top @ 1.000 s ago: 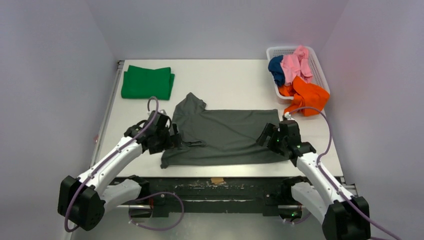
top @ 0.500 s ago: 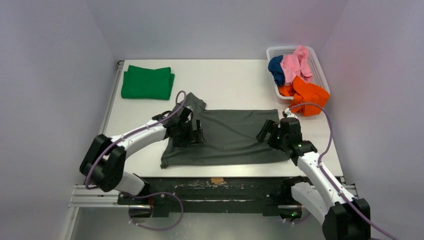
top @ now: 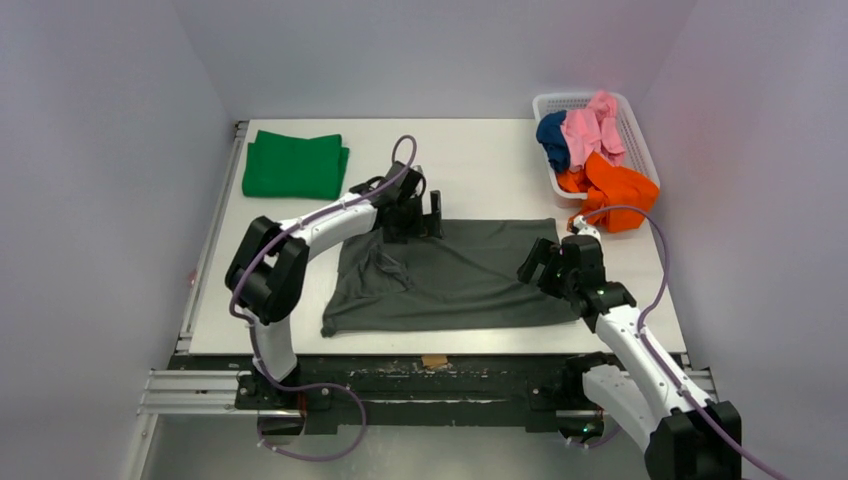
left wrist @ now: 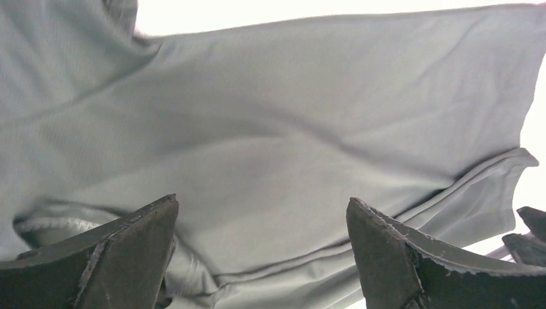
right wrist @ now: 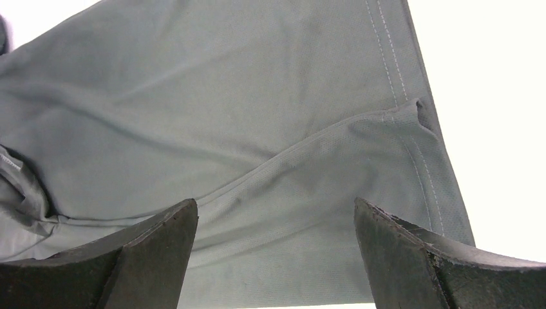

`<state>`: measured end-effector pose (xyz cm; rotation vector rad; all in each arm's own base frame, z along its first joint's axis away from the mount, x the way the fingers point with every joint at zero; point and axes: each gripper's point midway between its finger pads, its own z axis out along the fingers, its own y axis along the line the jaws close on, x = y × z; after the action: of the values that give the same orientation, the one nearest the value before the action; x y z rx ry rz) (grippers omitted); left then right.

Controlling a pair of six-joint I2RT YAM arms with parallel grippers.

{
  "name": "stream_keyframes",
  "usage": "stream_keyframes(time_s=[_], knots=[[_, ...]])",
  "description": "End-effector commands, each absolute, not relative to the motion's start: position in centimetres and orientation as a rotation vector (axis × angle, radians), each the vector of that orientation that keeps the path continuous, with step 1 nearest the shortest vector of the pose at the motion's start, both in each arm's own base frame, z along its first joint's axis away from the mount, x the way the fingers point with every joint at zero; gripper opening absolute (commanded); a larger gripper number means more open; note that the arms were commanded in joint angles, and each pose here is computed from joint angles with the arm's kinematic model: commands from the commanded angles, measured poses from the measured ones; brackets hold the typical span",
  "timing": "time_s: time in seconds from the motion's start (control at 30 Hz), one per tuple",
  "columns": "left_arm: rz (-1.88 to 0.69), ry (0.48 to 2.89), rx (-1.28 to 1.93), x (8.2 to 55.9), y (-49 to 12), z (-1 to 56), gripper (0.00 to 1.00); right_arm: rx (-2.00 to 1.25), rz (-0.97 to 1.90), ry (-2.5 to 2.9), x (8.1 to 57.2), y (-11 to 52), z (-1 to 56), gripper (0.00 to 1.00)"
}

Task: Fold and stack the t-shirts
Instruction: Fold the flattened tshirt in 1/3 of the way

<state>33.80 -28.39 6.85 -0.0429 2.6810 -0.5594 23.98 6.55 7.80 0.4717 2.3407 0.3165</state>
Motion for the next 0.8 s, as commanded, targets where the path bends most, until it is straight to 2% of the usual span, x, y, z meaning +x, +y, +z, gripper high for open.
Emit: stream_keyframes(time_s=[0.0, 0.1, 0.23, 0.5, 0.63, 0.77], knots=[[-0.568, 2.559, 0.072, 37.1, -29.8, 10.1, 1.00, 0.484, 0.281, 2.256, 25.0, 5.8, 10.4, 0.90], [-0.490, 2.546, 0.083, 36.8, -28.3, 10.9, 1.00, 0.479, 0.289, 2.250, 24.8, 5.8, 10.6, 0.90], [-0.433, 2.533, 0.040, 34.1, -25.4, 11.9, 1.00, 0.463, 0.322, 2.251, 24.8, 6.3, 10.6, 0.90], [-0.484, 2.583, -0.047, 27.7, -22.0, 8.7, 1.00, 0.460, 0.313, 2.271, 25.0, 6.3, 9.8, 0.90], [-0.613, 2.631, -0.016, 27.7, -24.6, 7.4, 1.00, 0.473, 0.308, 2.274, 25.3, 6.3, 9.5, 0.90], [-0.666, 2.635, 0.021, 30.2, -27.2, 7.0, 1.00, 0.474, 0.300, 2.282, 25.4, 6.3, 9.4, 0.90]])
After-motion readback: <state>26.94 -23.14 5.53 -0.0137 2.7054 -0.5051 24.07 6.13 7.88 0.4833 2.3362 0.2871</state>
